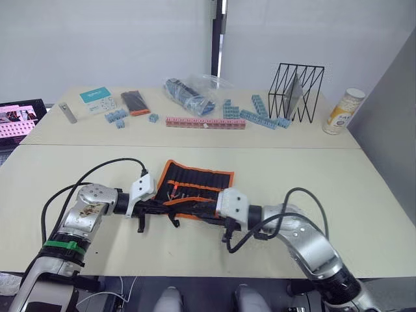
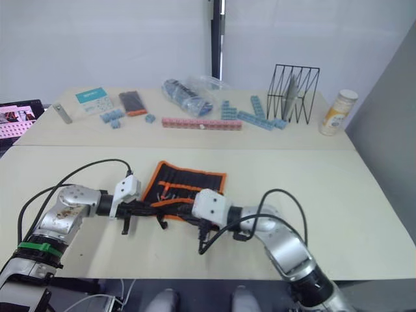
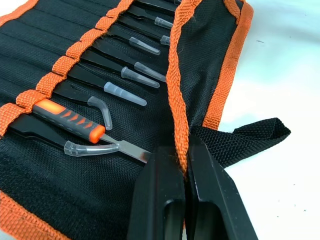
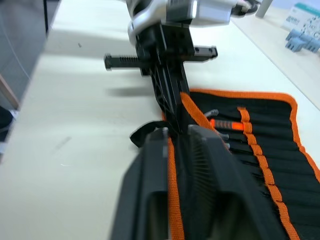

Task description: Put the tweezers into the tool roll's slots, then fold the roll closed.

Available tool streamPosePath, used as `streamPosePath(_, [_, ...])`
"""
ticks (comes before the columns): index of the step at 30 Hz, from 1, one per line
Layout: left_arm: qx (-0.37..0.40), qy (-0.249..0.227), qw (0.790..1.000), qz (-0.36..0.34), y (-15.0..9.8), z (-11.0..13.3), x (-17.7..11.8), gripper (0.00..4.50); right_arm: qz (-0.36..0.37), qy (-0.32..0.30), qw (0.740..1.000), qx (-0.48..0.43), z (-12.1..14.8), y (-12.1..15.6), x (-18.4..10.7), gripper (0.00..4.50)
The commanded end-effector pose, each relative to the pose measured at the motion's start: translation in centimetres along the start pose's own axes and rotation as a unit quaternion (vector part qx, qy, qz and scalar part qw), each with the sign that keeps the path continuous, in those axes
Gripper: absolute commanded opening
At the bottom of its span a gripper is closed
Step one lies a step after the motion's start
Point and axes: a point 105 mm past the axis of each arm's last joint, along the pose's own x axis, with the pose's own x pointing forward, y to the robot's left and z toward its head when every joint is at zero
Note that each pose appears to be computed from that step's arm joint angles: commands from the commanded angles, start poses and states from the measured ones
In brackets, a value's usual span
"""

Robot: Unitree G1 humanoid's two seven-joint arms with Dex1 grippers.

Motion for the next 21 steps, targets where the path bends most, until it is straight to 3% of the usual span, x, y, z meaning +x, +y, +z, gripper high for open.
streamPosePath(1, [0.019, 0.002, 1.000, 0.001, 0.2, 1.1, -0.4, 0.00, -0.035, 0.012, 0.999, -0.008, -0.7, -1.1, 0.6, 0.05])
streamPosePath(9, [0.017, -0.009, 1.000, 0.007, 0.7, 1.7, -0.4, 0.00, -0.063, 0.044, 0.997, 0.027, -3.1, -2.0, 0.7, 0.05])
streamPosePath(17, [0.043, -0.057, 0.996, 0.047, 1.7, 3.9, -2.5, 2.52, -0.071, 0.047, 0.995, 0.052, -3.8, -2.1, 0.7, 0.00])
streamPosePath(21, [0.051, -0.072, 0.994, 0.062, 1.7, 4.4, -3.7, 2.52, -0.078, 0.050, 0.994, 0.063, -4.0, -2.4, 0.8, 0.00])
